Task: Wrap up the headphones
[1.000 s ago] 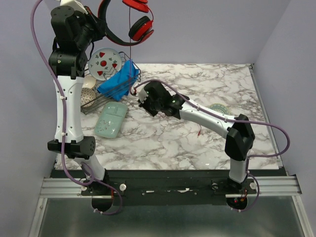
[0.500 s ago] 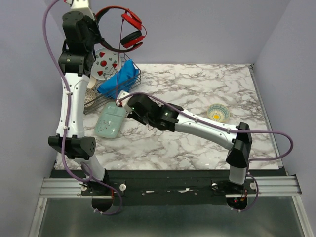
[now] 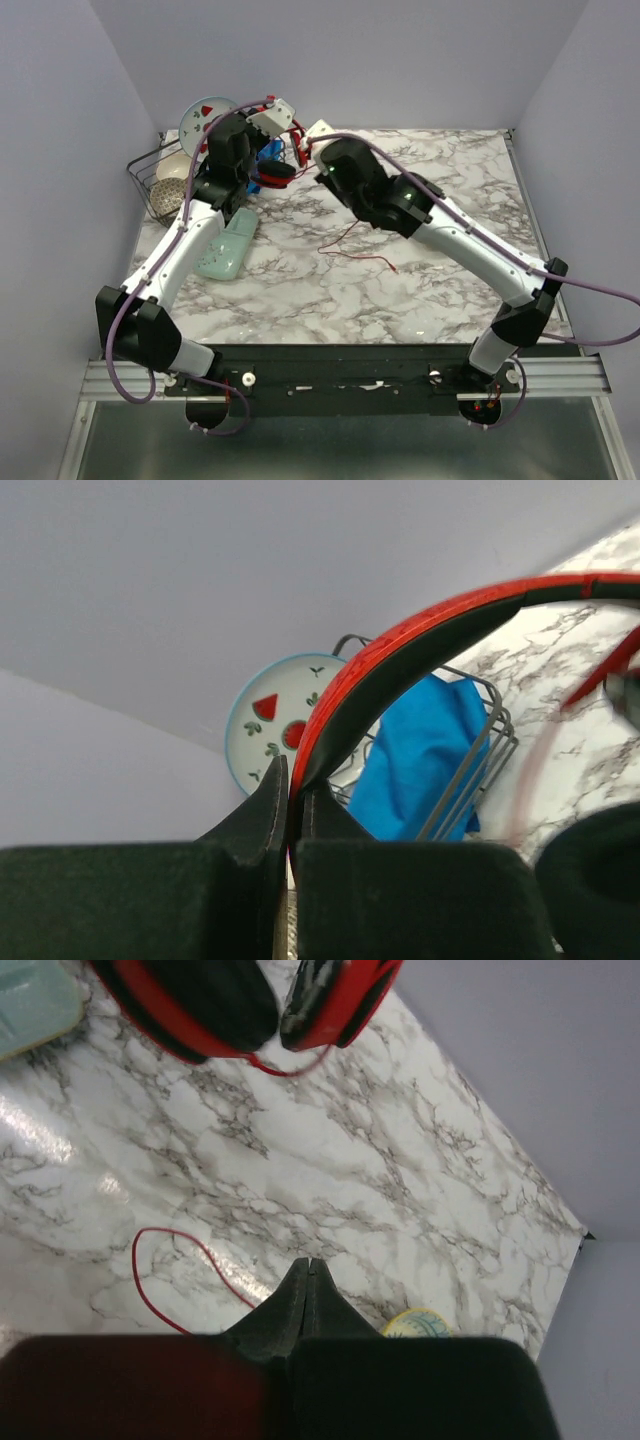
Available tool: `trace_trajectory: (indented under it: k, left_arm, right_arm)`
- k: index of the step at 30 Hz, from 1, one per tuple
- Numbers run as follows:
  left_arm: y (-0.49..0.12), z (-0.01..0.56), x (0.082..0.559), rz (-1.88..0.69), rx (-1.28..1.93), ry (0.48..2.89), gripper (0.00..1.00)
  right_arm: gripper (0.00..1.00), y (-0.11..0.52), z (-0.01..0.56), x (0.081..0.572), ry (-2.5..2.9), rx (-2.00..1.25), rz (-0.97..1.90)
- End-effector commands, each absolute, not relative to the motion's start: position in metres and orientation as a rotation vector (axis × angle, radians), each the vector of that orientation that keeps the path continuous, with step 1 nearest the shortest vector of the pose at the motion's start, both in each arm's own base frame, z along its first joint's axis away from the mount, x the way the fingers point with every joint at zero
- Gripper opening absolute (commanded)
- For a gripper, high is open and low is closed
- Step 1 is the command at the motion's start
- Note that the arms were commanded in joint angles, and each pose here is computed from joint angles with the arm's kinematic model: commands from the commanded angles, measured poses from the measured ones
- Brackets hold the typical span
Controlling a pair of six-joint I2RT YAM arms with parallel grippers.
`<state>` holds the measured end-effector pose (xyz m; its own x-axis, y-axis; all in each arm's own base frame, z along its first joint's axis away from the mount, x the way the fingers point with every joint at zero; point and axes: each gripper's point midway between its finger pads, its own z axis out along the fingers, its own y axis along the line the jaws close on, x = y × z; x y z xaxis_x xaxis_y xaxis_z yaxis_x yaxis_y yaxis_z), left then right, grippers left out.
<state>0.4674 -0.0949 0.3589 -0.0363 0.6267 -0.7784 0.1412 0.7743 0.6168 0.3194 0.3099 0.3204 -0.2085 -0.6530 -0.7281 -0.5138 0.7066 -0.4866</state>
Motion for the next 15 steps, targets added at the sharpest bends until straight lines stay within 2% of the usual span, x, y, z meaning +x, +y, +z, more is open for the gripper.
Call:
trace_trajectory:
  k: [1, 4, 8, 15]
  left_arm:
    - [-0.094, 0.376, 0.448, 0.562, 0.728, 1.448, 0.00]
    - [-0.108, 0.370, 0.430, 0.470, 0.776, 1.471, 0.00]
    - [-0.122, 0.358, 0.408, 0.378, 0.836, 1.510, 0.00]
    - [-0.152, 0.336, 0.375, 0.273, 0.996, 1.520, 0.00]
  right_arm:
    - [0.01, 0.251, 0.389, 0.329, 1.765, -0.898, -0.256]
    - [0.01, 0.230, 0.385, 0.345, 1.800, -0.844, -0.305]
    - [0.01, 0.228, 0.384, 0.354, 1.792, -0.825, -0.209]
    - [0.01, 0.226, 0.413, 0.371, 1.745, -0.770, -0.136]
